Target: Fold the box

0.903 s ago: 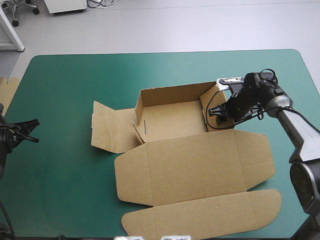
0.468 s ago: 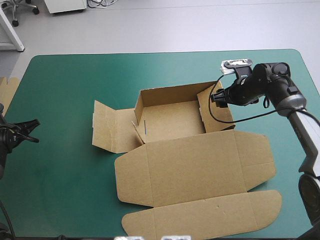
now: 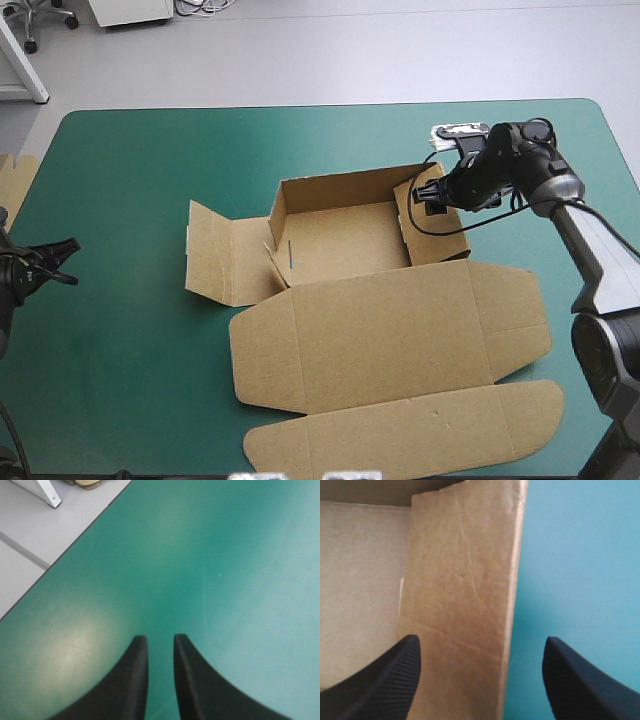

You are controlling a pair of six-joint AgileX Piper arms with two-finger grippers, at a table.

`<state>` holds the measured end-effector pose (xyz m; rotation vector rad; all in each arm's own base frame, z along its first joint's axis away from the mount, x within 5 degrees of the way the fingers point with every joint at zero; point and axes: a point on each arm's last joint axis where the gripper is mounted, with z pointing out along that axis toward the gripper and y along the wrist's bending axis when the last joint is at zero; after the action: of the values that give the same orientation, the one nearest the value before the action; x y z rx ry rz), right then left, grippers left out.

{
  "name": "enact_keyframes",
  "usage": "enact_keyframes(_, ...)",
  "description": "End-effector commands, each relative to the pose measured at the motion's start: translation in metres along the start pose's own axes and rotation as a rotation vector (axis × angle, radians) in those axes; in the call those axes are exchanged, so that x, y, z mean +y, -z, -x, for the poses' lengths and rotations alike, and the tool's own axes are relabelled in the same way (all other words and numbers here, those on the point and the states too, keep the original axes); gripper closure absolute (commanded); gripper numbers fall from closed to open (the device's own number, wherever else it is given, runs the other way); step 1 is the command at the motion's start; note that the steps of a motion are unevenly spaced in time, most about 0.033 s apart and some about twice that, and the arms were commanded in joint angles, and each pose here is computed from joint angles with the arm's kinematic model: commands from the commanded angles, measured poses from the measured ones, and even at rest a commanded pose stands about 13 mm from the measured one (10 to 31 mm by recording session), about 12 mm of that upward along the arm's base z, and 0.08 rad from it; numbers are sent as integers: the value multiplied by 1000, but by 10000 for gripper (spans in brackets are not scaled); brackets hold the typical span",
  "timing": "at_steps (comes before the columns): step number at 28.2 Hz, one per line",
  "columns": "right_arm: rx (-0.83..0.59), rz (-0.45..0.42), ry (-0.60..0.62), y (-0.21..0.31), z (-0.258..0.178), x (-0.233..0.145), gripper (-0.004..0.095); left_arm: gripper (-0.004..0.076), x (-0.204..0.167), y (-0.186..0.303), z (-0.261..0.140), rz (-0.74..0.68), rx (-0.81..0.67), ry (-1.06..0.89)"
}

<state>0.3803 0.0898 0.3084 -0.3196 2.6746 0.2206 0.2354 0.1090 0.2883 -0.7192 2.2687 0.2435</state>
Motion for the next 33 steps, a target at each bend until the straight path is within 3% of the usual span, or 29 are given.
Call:
enact_keyframes(1, -109, 4, -7, 12, 13, 0, 390, 593, -4, 12, 13, -34, -101, 1)
enact_keyframes(6, -56, 3, -5, -10, 12, -2, 489, 593, -4, 12, 13, -35, -98, 4)
enact_keyframes(12, -26, 2, -8, -25, 12, -4, 519, 594, -4, 12, 13, -34, -99, -7)
enact_keyframes(14, -49, -1, -8, -25, 14, -5, 599, 593, -4, 12, 13, -35, -98, -5)
enact_keyframes(18, -78, -7, 9, -25, 16, -5, 908, 593, -4, 12, 13, -36, -96, -2)
enact_keyframes(27, -95, -28, -16, -22, 17, -7, 917, 593, -4, 12, 12, -35, -90, -1)
enact_keyframes(33, -214, -37, -1, 12, 23, -4, 923, 593, -4, 12, 12, -36, -90, -5)
